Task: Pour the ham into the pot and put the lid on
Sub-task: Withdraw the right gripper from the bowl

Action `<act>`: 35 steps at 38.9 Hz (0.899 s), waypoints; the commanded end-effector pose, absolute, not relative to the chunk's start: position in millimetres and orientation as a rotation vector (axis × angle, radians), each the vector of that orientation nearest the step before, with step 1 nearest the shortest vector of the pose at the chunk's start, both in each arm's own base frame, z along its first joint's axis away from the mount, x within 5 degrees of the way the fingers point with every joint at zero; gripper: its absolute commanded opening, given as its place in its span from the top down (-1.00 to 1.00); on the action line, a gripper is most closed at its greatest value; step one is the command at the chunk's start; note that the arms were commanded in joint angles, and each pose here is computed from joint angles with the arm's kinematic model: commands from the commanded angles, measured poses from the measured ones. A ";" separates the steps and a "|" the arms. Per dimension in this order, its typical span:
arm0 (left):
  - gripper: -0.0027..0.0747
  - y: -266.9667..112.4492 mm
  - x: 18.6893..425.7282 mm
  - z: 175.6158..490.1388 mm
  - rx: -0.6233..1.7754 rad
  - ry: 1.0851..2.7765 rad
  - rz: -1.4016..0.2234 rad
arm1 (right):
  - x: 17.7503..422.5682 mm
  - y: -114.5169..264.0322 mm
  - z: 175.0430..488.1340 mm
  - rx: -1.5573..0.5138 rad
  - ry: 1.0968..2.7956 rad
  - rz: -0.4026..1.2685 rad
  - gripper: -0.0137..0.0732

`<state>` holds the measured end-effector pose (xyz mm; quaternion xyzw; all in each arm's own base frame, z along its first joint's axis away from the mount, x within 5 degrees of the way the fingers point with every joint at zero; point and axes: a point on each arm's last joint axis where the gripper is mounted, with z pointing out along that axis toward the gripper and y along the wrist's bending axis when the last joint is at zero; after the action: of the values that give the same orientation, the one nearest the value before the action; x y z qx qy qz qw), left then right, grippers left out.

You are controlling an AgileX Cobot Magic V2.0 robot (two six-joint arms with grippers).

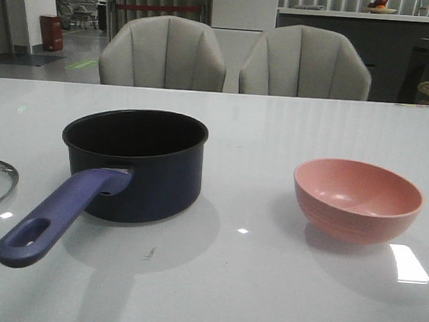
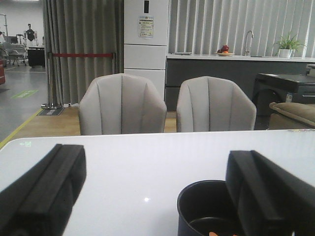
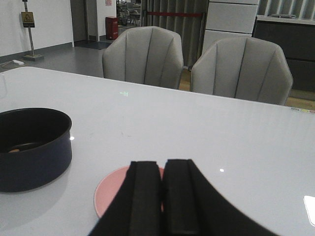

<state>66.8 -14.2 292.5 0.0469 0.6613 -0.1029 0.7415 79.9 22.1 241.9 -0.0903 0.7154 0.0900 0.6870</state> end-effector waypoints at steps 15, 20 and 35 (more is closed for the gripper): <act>-0.67 -17.4 87.4 333.3 0.082 1.601 -0.225 | 80.1 23.8 249.6 -0.209 1.578 0.223 0.34; -0.70 -18.3 104.5 350.0 0.057 1.693 -0.216 | 80.1 23.8 249.6 -0.209 1.578 0.223 0.34; -0.70 0.9 172.2 358.5 -0.206 2.009 -0.203 | 80.1 23.8 249.6 -0.209 1.578 0.223 0.34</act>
<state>157.4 -4.0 346.9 -0.0644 0.8495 -0.0803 0.5175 79.9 22.1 241.9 -0.0903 0.7154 0.0900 0.6870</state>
